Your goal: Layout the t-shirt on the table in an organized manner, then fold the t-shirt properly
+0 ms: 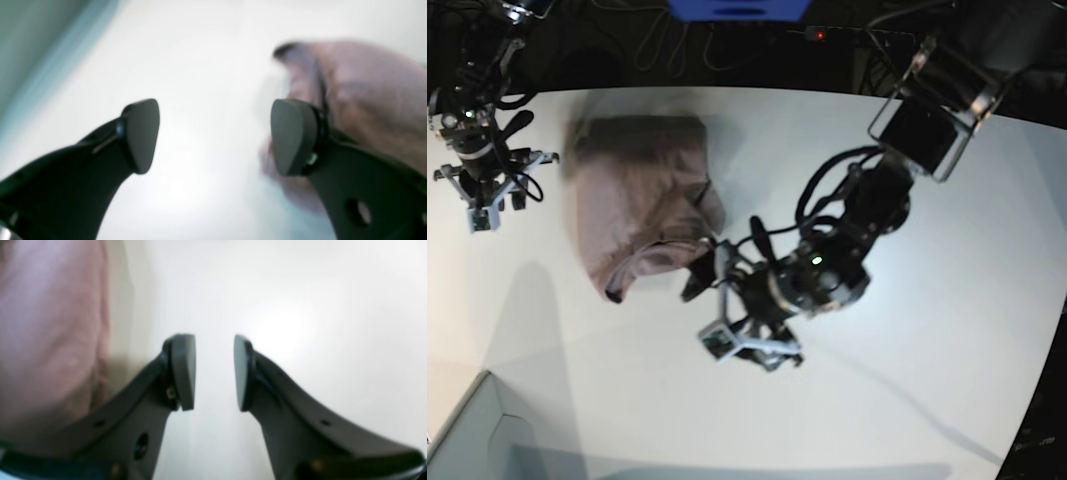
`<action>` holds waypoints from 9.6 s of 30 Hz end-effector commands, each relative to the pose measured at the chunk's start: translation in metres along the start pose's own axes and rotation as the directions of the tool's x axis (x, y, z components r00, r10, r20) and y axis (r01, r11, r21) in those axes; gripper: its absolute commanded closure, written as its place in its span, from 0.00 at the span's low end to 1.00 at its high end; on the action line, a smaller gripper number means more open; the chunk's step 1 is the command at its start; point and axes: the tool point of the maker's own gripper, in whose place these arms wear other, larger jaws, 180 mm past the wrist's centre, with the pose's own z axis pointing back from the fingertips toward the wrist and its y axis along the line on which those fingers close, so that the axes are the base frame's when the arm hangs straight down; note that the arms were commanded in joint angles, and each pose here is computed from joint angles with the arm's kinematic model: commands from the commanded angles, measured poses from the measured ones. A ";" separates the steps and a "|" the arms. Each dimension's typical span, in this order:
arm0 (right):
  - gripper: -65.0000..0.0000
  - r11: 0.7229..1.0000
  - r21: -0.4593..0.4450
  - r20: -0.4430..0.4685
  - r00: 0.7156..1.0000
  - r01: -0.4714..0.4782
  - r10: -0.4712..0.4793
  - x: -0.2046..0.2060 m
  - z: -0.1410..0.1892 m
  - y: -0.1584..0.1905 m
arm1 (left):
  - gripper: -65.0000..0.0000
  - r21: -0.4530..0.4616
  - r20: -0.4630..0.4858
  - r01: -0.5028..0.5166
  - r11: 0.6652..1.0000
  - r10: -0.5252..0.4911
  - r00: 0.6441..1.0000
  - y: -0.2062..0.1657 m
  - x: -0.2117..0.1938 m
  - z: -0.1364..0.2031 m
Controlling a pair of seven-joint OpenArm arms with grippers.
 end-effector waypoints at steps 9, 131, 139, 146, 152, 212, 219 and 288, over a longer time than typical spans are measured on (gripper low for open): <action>0.70 0.999 0.030 0.064 0.998 -0.029 0.027 0.022 -0.001 0.013 | 0.23 0.182 -0.059 -0.486 0.855 0.503 0.862 -0.026 -0.107 0.060; 0.70 0.994 0.098 0.057 0.997 -0.057 0.051 0.019 -0.003 0.042 | 0.54 -0.160 0.089 -0.888 0.432 0.902 0.423 -0.057 -0.030 -0.013; 0.70 0.993 0.100 0.059 0.997 -0.057 0.051 0.020 -0.003 0.043 | 0.54 -0.140 0.080 -0.913 0.382 0.924 0.374 -0.066 -0.042 -0.031; 0.70 0.993 0.099 0.060 0.997 -0.057 0.051 0.021 -0.004 0.043 | 0.60 -0.132 0.079 -0.924 0.359 0.933 0.351 -0.069 -0.046 -0.038; 0.70 0.993 0.099 0.059 0.997 -0.058 0.052 0.020 -0.004 0.042 | 1.00 -0.138 0.100 -0.920 0.366 0.930 0.355 -0.060 -0.040 -0.037; 0.92 0.936 0.333 0.045 0.993 -0.115 0.106 0.016 -0.021 0.139 | 0.20 -0.113 0.082 -0.961 0.251 0.967 0.242 -0.048 -0.089 -0.002; 0.92 0.935 0.334 0.039 0.993 -0.115 0.108 0.013 -0.021 0.139 | 0.19 -0.091 0.063 -0.967 0.240 0.970 0.235 -0.050 -0.099 -0.008; 0.92 0.936 0.324 0.057 0.991 -0.134 0.122 0.021 -0.022 0.134 | 0.19 0.188 0.155 -0.973 0.135 0.974 0.165 -0.005 -0.148 0.016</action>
